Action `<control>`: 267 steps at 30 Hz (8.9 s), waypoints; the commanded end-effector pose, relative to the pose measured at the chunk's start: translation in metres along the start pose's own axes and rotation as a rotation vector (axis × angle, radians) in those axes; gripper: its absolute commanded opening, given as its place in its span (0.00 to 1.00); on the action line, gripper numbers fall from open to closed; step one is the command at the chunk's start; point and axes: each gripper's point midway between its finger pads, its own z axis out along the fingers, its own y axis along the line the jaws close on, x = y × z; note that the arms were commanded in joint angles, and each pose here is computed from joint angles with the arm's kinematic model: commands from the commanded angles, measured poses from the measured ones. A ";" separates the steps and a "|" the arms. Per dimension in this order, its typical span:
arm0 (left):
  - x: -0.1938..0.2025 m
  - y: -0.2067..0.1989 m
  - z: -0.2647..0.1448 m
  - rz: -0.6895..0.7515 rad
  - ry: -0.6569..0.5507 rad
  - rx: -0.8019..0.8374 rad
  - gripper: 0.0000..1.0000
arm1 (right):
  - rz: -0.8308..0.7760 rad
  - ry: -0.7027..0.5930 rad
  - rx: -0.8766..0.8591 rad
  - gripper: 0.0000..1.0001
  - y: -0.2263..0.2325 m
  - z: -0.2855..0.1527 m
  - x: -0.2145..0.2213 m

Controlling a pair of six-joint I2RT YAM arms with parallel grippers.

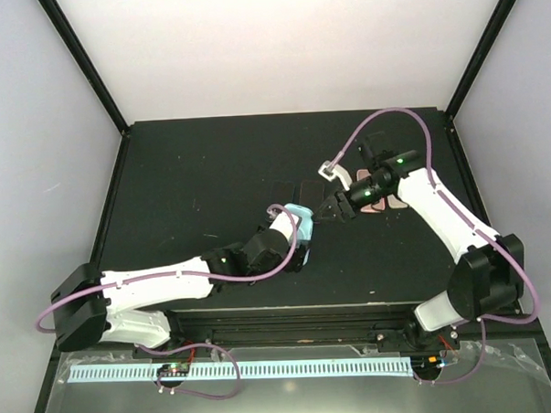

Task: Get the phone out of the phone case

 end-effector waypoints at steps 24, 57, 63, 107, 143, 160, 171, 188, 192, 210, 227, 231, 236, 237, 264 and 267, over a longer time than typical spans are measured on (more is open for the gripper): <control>-0.058 0.027 -0.034 -0.471 -0.110 0.139 0.99 | -0.520 -0.147 0.389 0.01 0.015 -0.039 -0.032; -0.152 -0.004 0.033 -1.129 -0.002 0.746 0.75 | -1.692 0.132 1.067 0.01 0.036 -0.050 -0.030; -0.129 0.020 0.032 -1.206 -0.035 0.661 0.73 | -1.666 0.140 1.228 0.01 0.029 -0.069 -0.044; -0.116 0.013 0.069 -1.018 0.149 0.447 0.76 | -1.700 0.117 1.256 0.01 0.032 -0.063 -0.027; -0.140 0.025 -0.009 -0.793 -0.126 0.825 0.01 | -1.111 0.071 0.616 1.00 0.043 -0.019 0.054; -0.135 0.037 -0.117 -0.371 -0.433 0.540 0.03 | -0.459 -0.174 -0.216 0.80 0.096 -0.015 0.028; -0.152 -0.002 -0.155 -0.256 -0.577 0.706 0.03 | -0.361 -0.322 -0.346 0.76 0.123 -0.006 -0.021; -0.121 -0.011 -0.138 -0.197 -0.436 0.676 0.61 | -0.486 -0.264 -0.388 0.01 0.149 0.002 0.001; -0.093 -0.002 -0.135 -0.139 -0.358 0.608 0.66 | -0.538 -0.213 -0.347 0.01 0.136 0.010 0.027; -0.057 -0.046 -0.123 0.051 -0.074 0.783 0.48 | -0.483 -0.050 -0.358 0.01 0.112 0.036 0.053; -0.035 -0.070 -0.105 0.087 0.025 0.839 0.21 | -0.480 -0.050 -0.353 0.01 0.111 0.037 0.054; -0.039 -0.070 -0.107 0.092 0.003 0.836 0.12 | -0.475 -0.047 -0.345 0.01 0.109 0.038 0.054; -0.043 -0.068 -0.110 0.092 -0.017 0.824 0.04 | -0.475 -0.045 -0.336 0.04 0.108 0.038 0.054; -0.045 -0.067 -0.111 0.090 -0.025 0.816 0.03 | -0.477 -0.047 -0.333 0.11 0.108 0.038 0.053; -0.117 -0.034 -0.162 0.223 -0.256 0.912 0.02 | -0.722 -0.012 -0.010 0.47 0.107 0.004 0.047; -0.114 -0.033 -0.162 0.212 -0.249 0.934 0.01 | -0.734 0.022 -0.031 0.45 0.111 0.005 0.052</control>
